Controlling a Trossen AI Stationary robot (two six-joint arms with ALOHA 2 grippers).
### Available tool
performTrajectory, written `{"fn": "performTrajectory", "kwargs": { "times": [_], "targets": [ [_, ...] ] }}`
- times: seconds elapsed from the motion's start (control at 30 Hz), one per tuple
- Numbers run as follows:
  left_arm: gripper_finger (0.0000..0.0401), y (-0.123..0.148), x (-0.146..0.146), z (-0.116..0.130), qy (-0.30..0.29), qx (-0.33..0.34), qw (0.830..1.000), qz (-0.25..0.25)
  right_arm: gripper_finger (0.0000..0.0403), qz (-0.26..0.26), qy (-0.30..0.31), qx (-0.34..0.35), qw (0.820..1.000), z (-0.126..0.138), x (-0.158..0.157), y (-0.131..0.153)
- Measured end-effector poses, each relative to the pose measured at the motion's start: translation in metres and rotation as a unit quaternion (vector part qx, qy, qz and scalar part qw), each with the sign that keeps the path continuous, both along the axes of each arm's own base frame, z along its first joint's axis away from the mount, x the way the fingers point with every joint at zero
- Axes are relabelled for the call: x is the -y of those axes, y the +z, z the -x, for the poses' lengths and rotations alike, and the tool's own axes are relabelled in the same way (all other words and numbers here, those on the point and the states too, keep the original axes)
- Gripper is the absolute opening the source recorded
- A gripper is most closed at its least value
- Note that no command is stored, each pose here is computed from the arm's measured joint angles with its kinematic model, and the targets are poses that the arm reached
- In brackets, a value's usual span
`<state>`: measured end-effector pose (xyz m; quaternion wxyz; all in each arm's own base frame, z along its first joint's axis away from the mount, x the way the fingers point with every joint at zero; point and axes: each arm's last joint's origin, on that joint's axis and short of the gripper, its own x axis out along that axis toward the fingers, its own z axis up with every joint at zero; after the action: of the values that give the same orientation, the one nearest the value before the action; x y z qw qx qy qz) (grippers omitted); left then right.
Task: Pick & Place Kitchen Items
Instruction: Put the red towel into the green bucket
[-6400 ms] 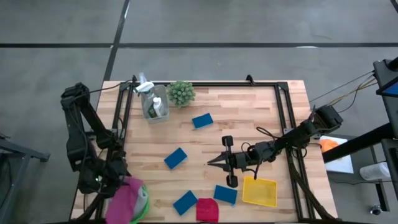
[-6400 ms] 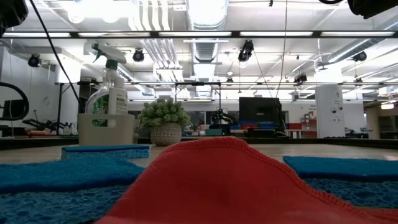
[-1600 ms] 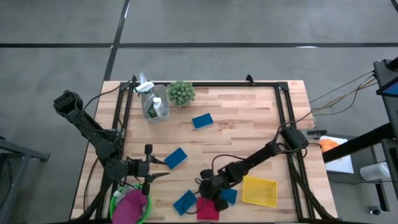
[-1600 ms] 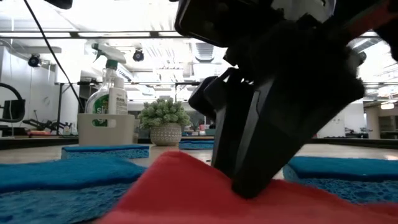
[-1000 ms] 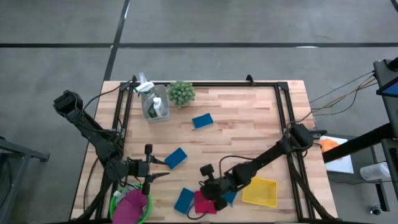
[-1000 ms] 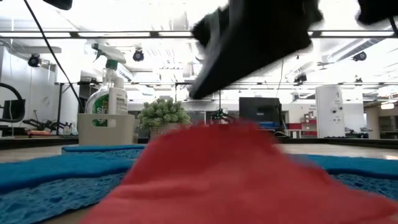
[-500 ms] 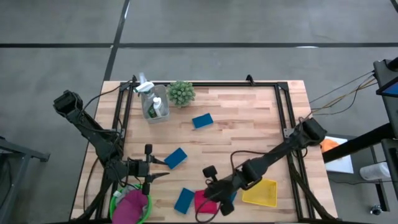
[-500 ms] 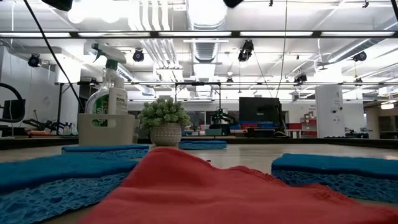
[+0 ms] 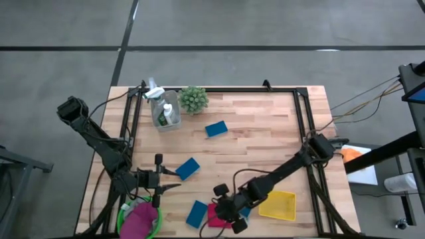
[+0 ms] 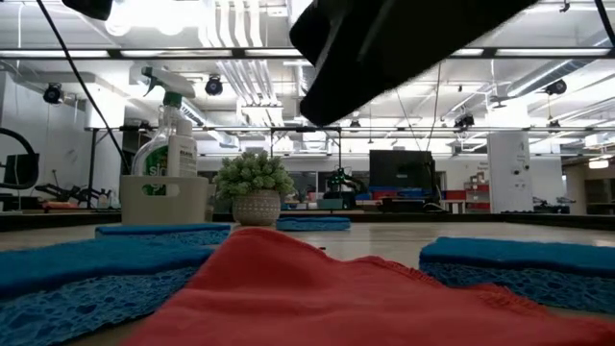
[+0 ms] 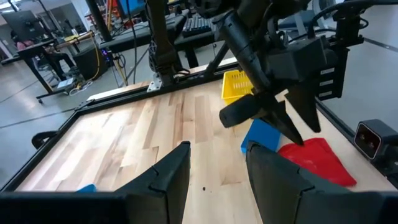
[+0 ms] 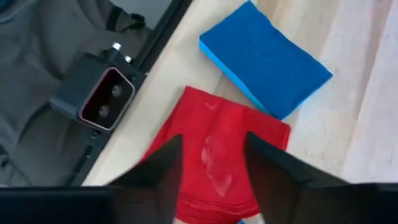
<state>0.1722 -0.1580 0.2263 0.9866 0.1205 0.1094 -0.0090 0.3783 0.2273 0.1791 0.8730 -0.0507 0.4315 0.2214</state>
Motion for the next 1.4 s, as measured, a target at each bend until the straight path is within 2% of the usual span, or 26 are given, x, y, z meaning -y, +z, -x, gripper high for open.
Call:
{"fn": "performTrajectory", "kwargs": {
  "times": [0.17, 0.3, 0.47, 0.63, 0.8, 0.9, 1.0, 1.13, 1.3, 1.4],
  "targets": [
    [0.0157, 0.000, 0.000, 0.000, 0.002, -0.001, 1.000, 0.001, 0.0254, 0.002, 0.007, -0.017, 1.000, -0.001, -0.003, -0.010],
    [0.0157, 0.000, -0.001, 0.000, 0.002, -0.001, 1.000, 0.001, 0.0292, 0.009, 0.003, -0.038, 0.999, -0.002, -0.005, -0.028],
    [0.0157, 0.000, -0.001, -0.001, 0.002, -0.002, 1.000, 0.000, 0.0302, 0.019, -0.003, -0.056, 0.998, -0.004, -0.006, -0.047],
    [0.0157, 0.000, -0.001, -0.001, 0.003, -0.002, 1.000, 0.000, 0.0302, 0.032, -0.010, -0.056, 0.998, -0.004, -0.006, -0.052],
    [0.0157, 0.000, -0.001, -0.001, 0.003, -0.002, 1.000, 0.000, 0.0301, 0.080, -0.044, -0.048, 0.995, -0.003, -0.001, -0.052],
    [0.0157, 0.000, -0.001, -0.001, 0.004, -0.002, 1.000, 0.000, 0.0283, 0.084, -0.052, -0.052, 0.994, -0.004, 0.001, -0.053],
    [0.0157, 0.000, -0.001, -0.001, 0.004, -0.002, 1.000, 0.000, 0.0241, 0.084, -0.058, -0.058, 0.993, -0.003, 0.003, -0.053],
    [0.0157, -0.001, -0.002, -0.001, 0.005, -0.002, 1.000, 0.000, 0.0158, 0.084, -0.058, -0.066, 0.993, -0.003, 0.004, -0.053],
    [0.0157, -0.001, -0.002, -0.001, 0.005, -0.002, 1.000, 0.000, 0.0036, 0.083, -0.052, -0.069, 0.993, -0.002, 0.005, -0.053],
    [0.0157, -0.001, -0.002, -0.001, 0.005, -0.002, 1.000, 0.000, 0.0028, 0.093, -0.056, -0.061, 0.992, -0.002, 0.005, -0.050]
  ]
}}
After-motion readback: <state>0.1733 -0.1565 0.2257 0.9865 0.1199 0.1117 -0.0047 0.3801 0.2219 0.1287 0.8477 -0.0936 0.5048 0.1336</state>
